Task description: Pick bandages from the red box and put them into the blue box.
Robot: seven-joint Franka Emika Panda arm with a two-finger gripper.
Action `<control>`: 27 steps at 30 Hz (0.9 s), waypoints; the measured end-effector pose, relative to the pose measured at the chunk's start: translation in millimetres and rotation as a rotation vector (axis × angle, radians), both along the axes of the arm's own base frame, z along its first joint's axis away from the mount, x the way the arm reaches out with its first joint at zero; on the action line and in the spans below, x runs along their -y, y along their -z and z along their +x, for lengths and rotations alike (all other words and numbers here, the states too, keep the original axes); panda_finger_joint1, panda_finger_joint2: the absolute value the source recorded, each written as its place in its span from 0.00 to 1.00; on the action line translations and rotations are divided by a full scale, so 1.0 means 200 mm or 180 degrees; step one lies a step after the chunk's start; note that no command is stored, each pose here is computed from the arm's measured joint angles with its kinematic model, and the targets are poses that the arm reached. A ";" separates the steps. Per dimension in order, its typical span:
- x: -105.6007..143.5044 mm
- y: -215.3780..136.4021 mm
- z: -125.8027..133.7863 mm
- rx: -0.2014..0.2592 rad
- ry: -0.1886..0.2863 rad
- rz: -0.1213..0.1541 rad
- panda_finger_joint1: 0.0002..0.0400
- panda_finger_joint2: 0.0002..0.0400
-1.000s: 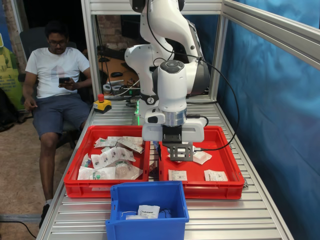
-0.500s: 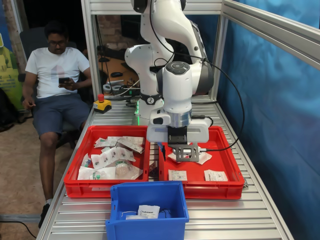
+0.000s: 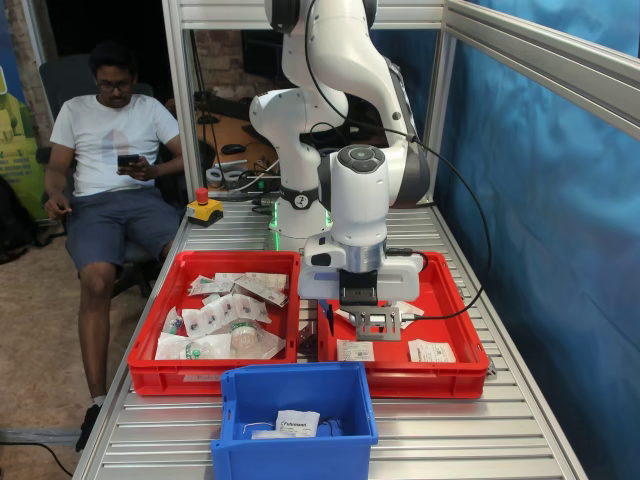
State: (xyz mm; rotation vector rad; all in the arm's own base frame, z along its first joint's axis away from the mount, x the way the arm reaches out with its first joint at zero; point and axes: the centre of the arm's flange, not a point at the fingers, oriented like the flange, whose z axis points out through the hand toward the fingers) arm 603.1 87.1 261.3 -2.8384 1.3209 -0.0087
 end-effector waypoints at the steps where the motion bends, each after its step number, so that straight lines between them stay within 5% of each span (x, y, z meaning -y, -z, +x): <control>1: -0.01 0.01 0.00 -0.0011 -0.0006 -0.0004 1.00 1.00; 27: -0.08 0.13 -0.02 -0.0066 -0.0090 -0.0039 1.00 1.00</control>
